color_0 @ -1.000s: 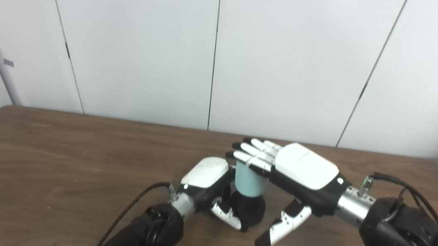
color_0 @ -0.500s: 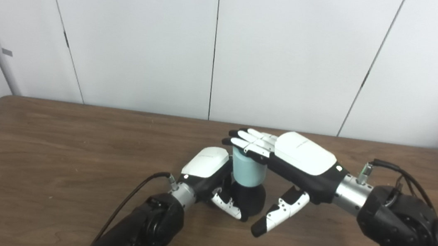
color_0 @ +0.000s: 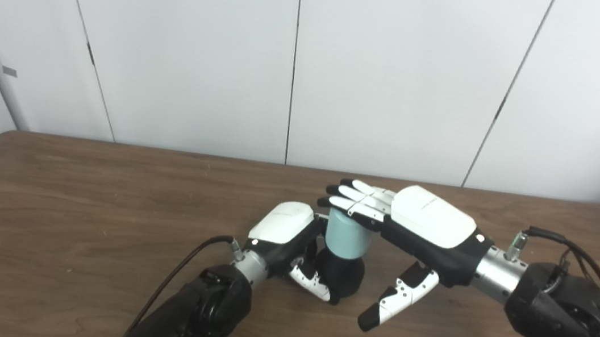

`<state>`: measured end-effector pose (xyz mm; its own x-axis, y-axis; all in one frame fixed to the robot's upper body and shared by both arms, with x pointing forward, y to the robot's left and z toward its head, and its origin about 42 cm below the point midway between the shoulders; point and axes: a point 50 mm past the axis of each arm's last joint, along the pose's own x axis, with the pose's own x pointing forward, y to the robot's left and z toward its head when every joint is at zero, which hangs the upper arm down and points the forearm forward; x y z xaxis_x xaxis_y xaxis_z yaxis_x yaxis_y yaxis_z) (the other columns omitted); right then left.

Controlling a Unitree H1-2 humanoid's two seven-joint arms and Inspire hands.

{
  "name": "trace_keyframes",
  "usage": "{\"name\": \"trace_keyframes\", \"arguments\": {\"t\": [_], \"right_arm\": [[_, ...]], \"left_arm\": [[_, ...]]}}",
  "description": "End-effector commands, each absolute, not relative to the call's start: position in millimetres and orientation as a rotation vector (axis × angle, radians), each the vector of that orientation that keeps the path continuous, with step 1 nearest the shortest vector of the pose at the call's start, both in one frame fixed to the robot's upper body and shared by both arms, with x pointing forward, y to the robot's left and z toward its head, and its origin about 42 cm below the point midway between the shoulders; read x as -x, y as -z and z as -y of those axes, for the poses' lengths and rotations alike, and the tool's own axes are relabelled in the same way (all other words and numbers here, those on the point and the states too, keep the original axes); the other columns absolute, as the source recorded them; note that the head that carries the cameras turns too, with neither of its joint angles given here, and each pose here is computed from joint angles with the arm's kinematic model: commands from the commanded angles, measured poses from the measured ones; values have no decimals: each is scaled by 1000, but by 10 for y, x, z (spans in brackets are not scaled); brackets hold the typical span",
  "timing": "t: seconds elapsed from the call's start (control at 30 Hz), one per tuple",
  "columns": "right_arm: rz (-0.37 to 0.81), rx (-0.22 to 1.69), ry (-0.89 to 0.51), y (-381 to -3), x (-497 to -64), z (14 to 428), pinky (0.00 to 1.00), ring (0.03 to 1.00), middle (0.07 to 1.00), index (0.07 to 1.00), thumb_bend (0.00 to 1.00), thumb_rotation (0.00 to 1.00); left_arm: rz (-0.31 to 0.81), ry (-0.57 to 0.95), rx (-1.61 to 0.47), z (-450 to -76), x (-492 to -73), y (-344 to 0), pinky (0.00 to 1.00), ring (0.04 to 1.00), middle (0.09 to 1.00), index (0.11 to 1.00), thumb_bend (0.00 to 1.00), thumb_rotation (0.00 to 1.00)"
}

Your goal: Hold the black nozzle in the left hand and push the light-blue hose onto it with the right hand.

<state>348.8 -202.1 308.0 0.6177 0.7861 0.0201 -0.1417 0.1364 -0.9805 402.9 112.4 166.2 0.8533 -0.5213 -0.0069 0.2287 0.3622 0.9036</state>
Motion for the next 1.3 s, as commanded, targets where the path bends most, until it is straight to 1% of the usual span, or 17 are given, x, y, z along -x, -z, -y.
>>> {"name": "trace_keyframes", "arguments": {"t": [0.0,0.17,0.43,0.57,0.7,0.87,1.27], "right_arm": [[598,1318,-770,-3053,-3453,2103,916,961,976,942,740,858],[604,1328,-766,-3017,-3443,2080,921,962,977,941,751,892],[615,1318,-786,-2954,-3424,2053,936,968,976,940,771,911],[589,1352,-818,-2774,-3468,2110,943,975,979,933,777,909],[574,1367,-825,-2788,-3461,2122,945,975,978,933,771,903],[587,1353,-805,-2822,-3464,2111,944,975,977,932,764,899],[567,1357,-739,-2728,-3437,2152,939,964,965,930,753,895]], "left_arm": [[162,547,-1191,-1340,-3966,-1369,321,367,430,486,526,0],[161,546,-1196,-1341,-3971,-1379,319,363,428,486,526,0],[158,548,-1203,-1333,-3973,-1407,313,360,436,484,527,0],[156,545,-1209,-1322,-3977,-1424,317,363,451,480,528,0],[153,543,-1210,-1323,-3979,-1418,329,373,452,481,528,0],[151,539,-1204,-1328,-3993,-1416,360,397,451,486,527,0],[153,539,-1200,-1339,-3996,-1433,358,387,442,487,527,0]]}}
